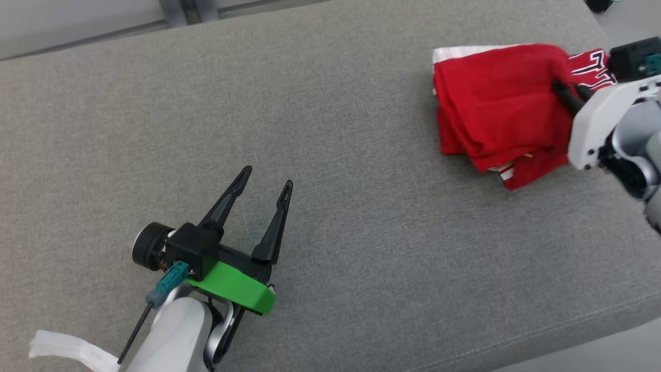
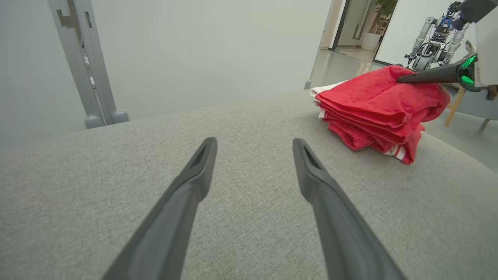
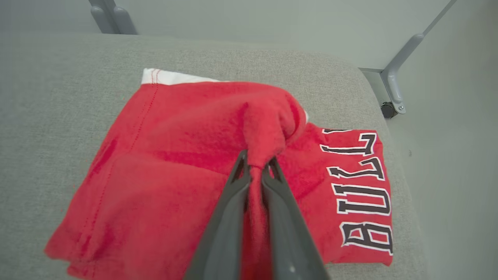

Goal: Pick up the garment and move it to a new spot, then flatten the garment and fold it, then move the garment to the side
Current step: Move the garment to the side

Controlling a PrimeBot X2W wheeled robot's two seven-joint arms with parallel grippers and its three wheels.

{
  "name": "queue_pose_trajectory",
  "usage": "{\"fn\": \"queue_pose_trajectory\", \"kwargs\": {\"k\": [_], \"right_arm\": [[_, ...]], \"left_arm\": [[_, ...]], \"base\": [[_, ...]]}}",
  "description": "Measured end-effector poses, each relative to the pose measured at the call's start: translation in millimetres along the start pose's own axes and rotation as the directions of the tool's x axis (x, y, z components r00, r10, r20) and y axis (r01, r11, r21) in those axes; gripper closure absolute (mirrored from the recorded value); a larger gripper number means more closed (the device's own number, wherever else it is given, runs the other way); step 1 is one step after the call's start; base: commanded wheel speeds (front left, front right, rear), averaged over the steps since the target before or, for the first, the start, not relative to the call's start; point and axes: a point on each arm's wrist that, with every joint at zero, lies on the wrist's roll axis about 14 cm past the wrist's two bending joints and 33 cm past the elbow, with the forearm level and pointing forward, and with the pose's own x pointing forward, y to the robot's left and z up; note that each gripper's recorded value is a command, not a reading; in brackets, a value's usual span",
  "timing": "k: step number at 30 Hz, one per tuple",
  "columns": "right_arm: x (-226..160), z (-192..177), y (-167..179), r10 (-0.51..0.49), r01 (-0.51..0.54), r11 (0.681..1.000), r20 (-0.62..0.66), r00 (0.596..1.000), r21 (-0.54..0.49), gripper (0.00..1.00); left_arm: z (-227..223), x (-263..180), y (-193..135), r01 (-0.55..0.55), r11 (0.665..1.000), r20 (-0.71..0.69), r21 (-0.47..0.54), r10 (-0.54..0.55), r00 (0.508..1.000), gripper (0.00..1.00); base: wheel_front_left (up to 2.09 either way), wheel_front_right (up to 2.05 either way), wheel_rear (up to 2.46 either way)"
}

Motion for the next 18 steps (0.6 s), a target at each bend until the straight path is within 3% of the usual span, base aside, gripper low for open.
{"fn": "queue_pose_trajectory", "kwargs": {"k": [4,11,12,13,14,18], "right_arm": [[10.8,4.2,-29.5,-0.05,0.048,0.997,-0.037,0.998,-0.069,1.0],[32.2,-39.4,-42.1,-0.088,0.065,0.992,-0.22,0.972,-0.109,1.0],[35.1,-43.6,-41.3,-0.089,0.066,0.992,-0.232,0.969,-0.107,0.76],[37.0,-46.6,-40.4,-0.089,0.067,0.993,-0.238,0.967,-0.101,0.24],[38.5,-50.1,-40.0,-0.092,0.071,0.993,-0.245,0.965,-0.096,0.0],[36.0,-56.1,-38.7,-0.104,0.086,0.993,-0.256,0.961,-0.08,0.0]], "left_arm": [[-14.7,0.2,13.4,-0.022,1.0,-0.032,-0.011,0.022,0.999,0.0],[-26.2,-4.5,32.3,-0.069,0.997,-0.059,-0.022,0.068,0.996,0.0],[-27.3,-6.5,34.8,-0.078,0.997,-0.064,-0.021,0.077,0.995,0.0],[-27.8,-8.0,36.5,-0.085,0.996,-0.066,-0.022,0.084,0.994,0.0],[-27.3,-9.5,38.1,-0.093,0.995,-0.066,-0.023,0.091,0.994,0.0],[-17.9,-13.5,41.3,-0.114,0.993,-0.048,-0.016,0.113,0.992,0.0]], "base": [[0.0,0.0,0.0],[0.0,0.0,0.0],[0.0,0.0,0.0],[0.0,0.0,0.0],[0.0,0.0,0.0],[0.0,0.0,0.0]]}}
